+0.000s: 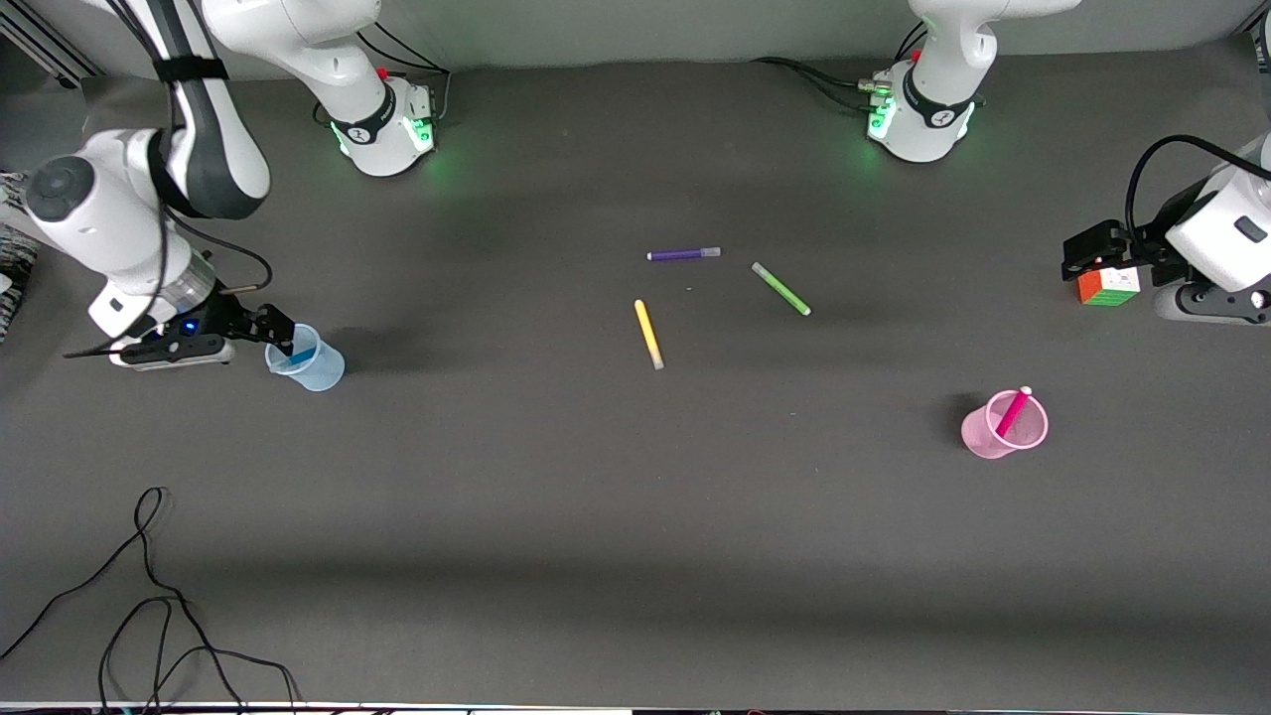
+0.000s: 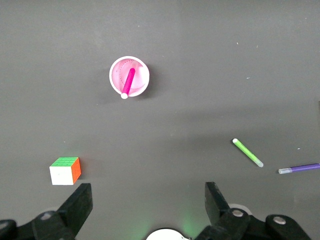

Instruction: Place pink and blue markers in matching cups

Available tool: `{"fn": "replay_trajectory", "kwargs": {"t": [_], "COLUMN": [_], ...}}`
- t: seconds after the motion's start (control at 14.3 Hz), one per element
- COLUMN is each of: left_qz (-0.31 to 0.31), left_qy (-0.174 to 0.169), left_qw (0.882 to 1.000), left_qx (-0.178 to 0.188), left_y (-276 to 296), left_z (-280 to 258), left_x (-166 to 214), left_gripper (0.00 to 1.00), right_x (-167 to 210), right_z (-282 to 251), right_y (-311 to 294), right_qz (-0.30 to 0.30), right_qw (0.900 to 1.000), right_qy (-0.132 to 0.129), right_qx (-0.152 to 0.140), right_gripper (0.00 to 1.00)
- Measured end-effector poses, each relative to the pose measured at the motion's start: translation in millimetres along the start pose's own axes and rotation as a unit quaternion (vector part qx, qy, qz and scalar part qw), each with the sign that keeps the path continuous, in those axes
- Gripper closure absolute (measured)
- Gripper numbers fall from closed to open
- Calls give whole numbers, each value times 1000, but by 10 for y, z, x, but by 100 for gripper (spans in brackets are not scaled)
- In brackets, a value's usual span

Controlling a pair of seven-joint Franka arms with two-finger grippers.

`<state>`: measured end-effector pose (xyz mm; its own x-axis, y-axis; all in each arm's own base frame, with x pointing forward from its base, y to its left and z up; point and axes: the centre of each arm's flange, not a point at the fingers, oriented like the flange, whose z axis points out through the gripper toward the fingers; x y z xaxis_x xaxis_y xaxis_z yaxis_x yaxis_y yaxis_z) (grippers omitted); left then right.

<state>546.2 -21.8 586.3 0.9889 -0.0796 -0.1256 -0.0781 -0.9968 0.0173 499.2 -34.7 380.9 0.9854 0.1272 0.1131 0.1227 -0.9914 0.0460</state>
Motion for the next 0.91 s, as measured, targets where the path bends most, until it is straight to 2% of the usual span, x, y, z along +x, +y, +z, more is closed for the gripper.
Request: {"fn": "replay_trajectory", "kwargs": {"t": [0.21,0.35,0.63,0.7,0.91], "left_qz": [0,0,0,0,1], "left_qy": [3,7,14,14,14], "left_qw": [1000,1000,1000,1000,1000], "left_qx": [0,4,13,14,14], "left_y": [5,-2,-20,-21,-19], "left_z": [-8,-18,-31,-31,-32], "left_x": [6,15,30,30,30], "left_gripper": [0,0,0,0,0], "right_x": [288,444,579,580,515], "right_z": [-610,-1070,-1921,-2126,-2565], "right_y": [-245,-445,-647,-628,-539], "right_qz": [-14,5,17,23,46], "right_qw": [1000,1000,999,999,996], "right_qy": [-10,-22,-30,-32,-40], "right_qx": [3,1,-2,7,60], "right_gripper": [0,0,0,0,0]}}
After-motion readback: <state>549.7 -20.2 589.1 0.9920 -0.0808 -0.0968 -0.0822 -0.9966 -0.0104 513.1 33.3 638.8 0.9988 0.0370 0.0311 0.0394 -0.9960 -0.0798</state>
